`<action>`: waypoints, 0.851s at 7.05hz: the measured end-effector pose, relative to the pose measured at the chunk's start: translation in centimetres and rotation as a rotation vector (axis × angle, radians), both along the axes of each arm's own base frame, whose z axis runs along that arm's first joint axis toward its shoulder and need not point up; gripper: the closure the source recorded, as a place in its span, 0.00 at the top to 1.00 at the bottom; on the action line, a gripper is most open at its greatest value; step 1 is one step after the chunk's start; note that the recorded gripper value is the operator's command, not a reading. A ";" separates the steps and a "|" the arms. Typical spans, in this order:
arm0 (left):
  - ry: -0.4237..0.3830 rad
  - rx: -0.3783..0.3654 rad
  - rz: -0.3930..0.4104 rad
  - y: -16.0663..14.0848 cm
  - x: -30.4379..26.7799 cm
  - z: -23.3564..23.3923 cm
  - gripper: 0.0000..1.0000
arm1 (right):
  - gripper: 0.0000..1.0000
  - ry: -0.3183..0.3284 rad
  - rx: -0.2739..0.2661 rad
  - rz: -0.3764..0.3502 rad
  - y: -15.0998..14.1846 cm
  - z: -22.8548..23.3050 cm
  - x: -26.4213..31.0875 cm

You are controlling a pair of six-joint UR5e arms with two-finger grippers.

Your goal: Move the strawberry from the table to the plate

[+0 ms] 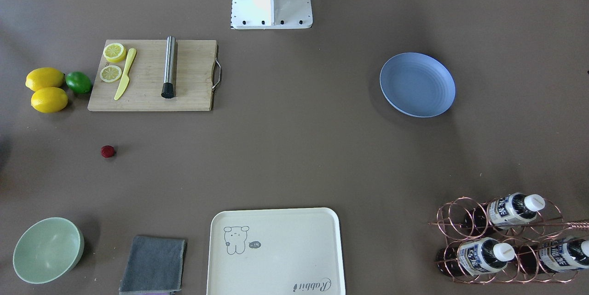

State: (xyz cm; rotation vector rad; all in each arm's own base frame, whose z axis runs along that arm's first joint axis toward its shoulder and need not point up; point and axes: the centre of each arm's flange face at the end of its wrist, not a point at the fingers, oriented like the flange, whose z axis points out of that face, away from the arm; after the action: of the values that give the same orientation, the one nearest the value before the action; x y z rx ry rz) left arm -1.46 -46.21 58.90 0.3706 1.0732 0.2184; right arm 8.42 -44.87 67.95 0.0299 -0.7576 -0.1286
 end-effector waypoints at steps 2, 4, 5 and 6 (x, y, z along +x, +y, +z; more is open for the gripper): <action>0.051 0.027 0.059 0.3 5.6 -1.7 0.99 | 1.00 -0.017 0.003 0.000 0.0 -0.2 -0.1; -0.002 -0.005 0.012 2.2 12.1 -1.0 0.97 | 1.00 -0.019 0.006 -0.002 -0.1 -0.3 -0.2; -0.004 -0.027 0.002 3.5 15.6 -0.9 0.95 | 1.00 -0.020 0.006 -0.003 -0.1 -0.3 -0.3; -0.002 -0.047 -0.002 5.1 19.0 -0.8 0.92 | 1.00 -0.020 0.006 -0.003 0.0 -0.3 -0.3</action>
State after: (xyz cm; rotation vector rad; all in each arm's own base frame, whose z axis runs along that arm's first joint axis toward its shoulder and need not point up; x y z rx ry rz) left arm 17.54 -41.15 58.13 0.3297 1.0740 0.1915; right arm 8.15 -44.90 67.66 0.0355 -0.7775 -0.1340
